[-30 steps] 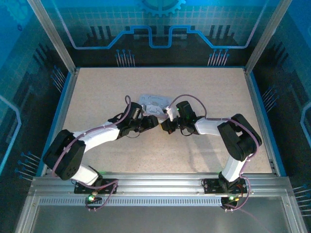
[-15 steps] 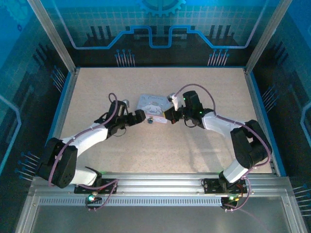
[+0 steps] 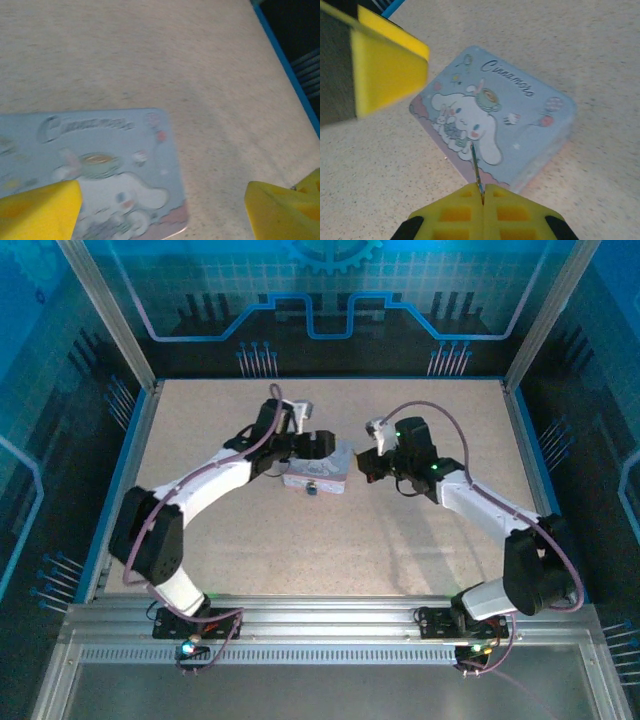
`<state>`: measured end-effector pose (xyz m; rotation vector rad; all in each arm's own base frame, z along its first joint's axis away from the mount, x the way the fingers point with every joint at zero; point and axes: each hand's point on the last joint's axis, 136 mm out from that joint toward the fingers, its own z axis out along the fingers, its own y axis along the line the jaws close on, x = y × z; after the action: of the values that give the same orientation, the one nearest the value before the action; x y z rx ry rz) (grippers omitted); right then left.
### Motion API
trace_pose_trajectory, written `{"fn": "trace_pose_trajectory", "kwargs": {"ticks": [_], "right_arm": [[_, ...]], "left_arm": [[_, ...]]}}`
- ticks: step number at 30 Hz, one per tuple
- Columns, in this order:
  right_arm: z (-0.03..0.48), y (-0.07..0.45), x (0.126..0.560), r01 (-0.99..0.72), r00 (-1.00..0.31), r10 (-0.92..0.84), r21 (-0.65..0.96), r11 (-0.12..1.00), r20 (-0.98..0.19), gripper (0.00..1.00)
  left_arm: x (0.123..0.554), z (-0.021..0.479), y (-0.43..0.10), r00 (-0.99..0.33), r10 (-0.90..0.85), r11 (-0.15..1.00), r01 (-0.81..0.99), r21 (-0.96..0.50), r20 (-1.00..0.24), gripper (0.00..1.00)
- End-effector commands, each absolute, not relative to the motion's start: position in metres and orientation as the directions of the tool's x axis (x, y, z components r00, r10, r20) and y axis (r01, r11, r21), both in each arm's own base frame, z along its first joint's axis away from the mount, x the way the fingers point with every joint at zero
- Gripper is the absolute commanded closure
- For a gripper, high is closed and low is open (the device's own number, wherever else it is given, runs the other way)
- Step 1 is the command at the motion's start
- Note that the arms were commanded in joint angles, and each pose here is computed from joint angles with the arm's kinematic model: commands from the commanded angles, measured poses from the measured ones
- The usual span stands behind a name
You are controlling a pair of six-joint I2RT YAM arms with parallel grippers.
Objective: Unlock a padlock with a key
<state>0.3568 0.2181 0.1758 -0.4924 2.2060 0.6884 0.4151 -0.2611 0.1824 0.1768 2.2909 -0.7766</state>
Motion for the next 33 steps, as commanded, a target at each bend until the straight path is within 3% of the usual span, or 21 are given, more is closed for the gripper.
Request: {"fn": "trace_pose_trajectory", "kwargs": {"ticks": [1, 6, 12, 20, 33], "right_arm": [[0.158, 0.182, 0.345, -0.418, -0.717, -0.111, 0.298, 0.858, -0.688, 1.0], [0.161, 0.157, 0.338, -0.364, -0.731, -0.087, 0.279, 0.888, -0.677, 1.0], [0.167, 0.144, 0.329, -0.342, -0.73, -0.071, 0.272, 0.9, -0.68, 1.0], [0.174, 0.134, 0.325, -0.33, -0.719, -0.066, 0.256, 0.909, -0.692, 1.0], [0.174, 0.135, 0.323, -0.332, -0.725, -0.059, 0.274, 0.903, -0.687, 1.0]], "left_arm": [[0.407, 0.169, -0.302, -0.783, 0.007, 0.748, 0.417, -0.516, -0.622, 0.17], [0.41, 0.151, -0.336, -0.797, 0.08, 0.739, 0.451, -0.501, -0.599, 0.19], [0.413, 0.129, -0.339, -0.819, 0.093, 0.76, 0.425, -0.491, -0.566, 0.21], [0.387, 0.1, -0.341, -0.852, 0.146, 0.745, 0.429, -0.511, -0.503, 0.29], [0.347, 0.095, -0.334, -0.859, 0.176, 0.734, 0.44, -0.518, -0.48, 0.32]]}}
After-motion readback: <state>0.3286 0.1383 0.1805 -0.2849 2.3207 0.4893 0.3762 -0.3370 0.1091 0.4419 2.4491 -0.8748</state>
